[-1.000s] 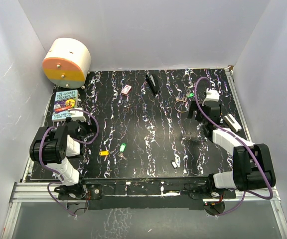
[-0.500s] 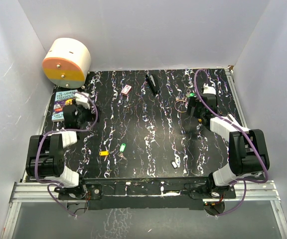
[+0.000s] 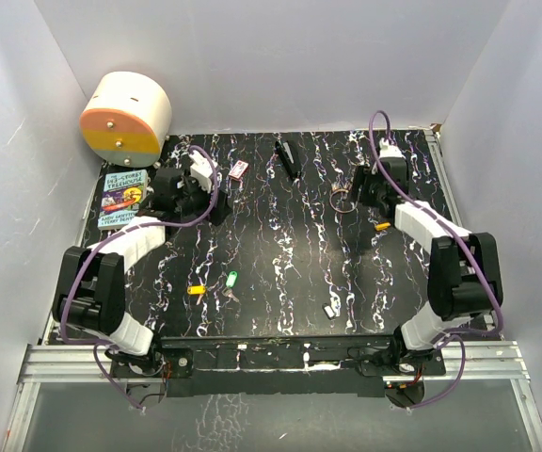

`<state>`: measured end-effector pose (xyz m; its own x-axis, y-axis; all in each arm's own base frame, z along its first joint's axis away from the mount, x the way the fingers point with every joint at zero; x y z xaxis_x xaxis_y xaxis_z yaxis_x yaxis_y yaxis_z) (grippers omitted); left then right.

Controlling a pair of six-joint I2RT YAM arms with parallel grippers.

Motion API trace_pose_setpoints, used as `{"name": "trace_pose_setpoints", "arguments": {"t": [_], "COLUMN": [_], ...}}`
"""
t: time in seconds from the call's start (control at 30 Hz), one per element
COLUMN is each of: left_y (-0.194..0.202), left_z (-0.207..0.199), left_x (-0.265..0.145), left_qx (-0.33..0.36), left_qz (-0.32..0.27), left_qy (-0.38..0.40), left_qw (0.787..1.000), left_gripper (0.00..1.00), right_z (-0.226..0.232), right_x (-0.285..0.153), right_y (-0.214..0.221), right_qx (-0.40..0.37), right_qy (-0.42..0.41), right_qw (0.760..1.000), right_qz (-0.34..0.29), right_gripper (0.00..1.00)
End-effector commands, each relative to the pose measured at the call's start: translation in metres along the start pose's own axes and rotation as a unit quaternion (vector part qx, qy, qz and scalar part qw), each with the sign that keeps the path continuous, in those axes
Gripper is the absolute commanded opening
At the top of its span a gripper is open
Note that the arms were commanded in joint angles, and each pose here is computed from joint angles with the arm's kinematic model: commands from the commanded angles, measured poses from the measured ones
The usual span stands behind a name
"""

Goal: Put the keys on the keyring

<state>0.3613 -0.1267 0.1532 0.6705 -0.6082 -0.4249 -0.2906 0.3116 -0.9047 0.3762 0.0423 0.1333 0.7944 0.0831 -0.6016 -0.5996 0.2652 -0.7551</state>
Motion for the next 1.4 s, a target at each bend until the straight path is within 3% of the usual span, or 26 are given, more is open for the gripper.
{"name": "trace_pose_setpoints", "arguments": {"t": [0.0,0.23,0.6,1.0,1.37], "left_y": [0.007,0.026,0.038,0.049,0.043], "left_z": [0.006,0.006,0.006,0.006,0.004], "left_x": [-0.014,-0.035,-0.049,-0.052,-0.057], "left_qx": [0.007,0.021,0.015,0.014,0.015], "left_qz": [0.04,0.089,0.112,0.133,0.126], "left_qy": [-0.025,-0.067,-0.102,-0.11,-0.11], "left_qw": [0.999,0.994,0.988,0.985,0.986], "left_gripper": [0.88,0.88,0.89,0.88,0.88], "right_z": [0.025,0.043,0.086,0.065,0.061], "right_x": [0.013,0.048,0.098,0.081,0.057], "right_y": [-0.047,-0.051,-0.023,0.022,0.003], "right_qx": [0.012,0.011,-0.062,-0.116,-0.127], "right_qy": [-0.044,-0.086,-0.078,0.032,0.052], "right_qw": [0.998,0.996,0.993,0.987,0.988], "right_qz": [-0.032,0.0,0.062,0.106,0.071], "right_gripper": [0.62,0.5,0.42,0.46,0.47]}}
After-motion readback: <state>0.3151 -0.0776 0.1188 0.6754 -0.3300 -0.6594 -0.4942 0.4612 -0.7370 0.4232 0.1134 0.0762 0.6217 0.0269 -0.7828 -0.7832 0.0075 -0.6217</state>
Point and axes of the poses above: each gripper's point midway between its finger pads, its own x axis out along the fingers, its own z axis along the line the jaws close on, y = z × x, the point moved 6 cm from there along -x, back along the fingers, and after that the axes turned 5 degrees about x, right-handed, at the moved point
